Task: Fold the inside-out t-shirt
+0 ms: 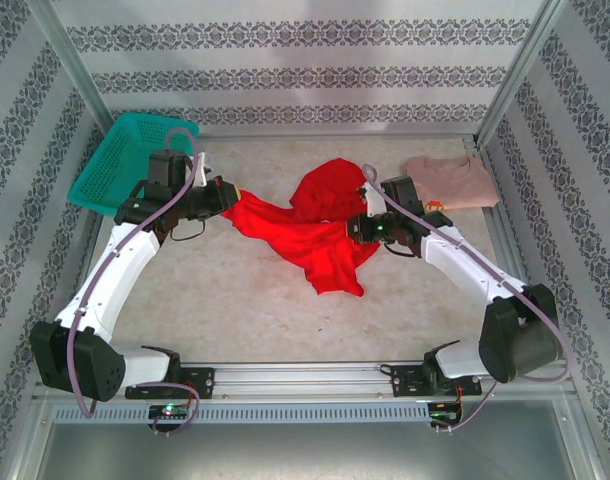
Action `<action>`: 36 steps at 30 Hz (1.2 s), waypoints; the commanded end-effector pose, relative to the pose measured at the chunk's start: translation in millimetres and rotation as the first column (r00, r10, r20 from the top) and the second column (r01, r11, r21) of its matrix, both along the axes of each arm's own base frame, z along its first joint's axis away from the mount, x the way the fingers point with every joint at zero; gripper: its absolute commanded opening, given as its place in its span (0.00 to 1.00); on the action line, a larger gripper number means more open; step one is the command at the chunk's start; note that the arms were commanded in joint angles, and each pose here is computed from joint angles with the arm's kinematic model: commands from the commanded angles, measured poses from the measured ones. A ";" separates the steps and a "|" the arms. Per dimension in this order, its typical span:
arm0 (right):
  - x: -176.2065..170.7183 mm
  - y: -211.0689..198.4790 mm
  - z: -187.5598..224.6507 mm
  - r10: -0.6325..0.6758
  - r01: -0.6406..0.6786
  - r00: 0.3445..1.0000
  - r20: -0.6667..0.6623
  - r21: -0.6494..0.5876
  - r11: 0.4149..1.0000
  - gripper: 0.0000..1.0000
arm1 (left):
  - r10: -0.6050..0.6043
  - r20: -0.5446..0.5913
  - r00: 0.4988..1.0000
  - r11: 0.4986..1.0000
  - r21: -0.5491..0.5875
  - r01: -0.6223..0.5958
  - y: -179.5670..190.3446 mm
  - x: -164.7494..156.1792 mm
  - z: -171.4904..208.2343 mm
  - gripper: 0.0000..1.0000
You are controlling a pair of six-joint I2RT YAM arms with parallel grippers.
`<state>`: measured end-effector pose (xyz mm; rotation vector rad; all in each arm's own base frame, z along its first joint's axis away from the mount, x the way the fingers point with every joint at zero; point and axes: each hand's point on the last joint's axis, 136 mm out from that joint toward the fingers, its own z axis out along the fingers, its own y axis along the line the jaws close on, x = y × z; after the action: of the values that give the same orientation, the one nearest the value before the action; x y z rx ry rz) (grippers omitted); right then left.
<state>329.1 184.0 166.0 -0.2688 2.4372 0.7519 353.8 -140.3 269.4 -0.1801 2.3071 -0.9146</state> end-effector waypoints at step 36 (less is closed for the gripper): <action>-24.6 -74.9 325.1 -0.253 0.270 0.619 0.744 0.101 0.958 0.00 | 0.116 0.560 0.820 0.991 -0.117 -0.060 16.0 -12.4 258.3 0.00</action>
<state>308.3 118.5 465.4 -0.1766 1.6813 0.4171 333.7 -129.4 504.6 -0.0401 1.7485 -0.9285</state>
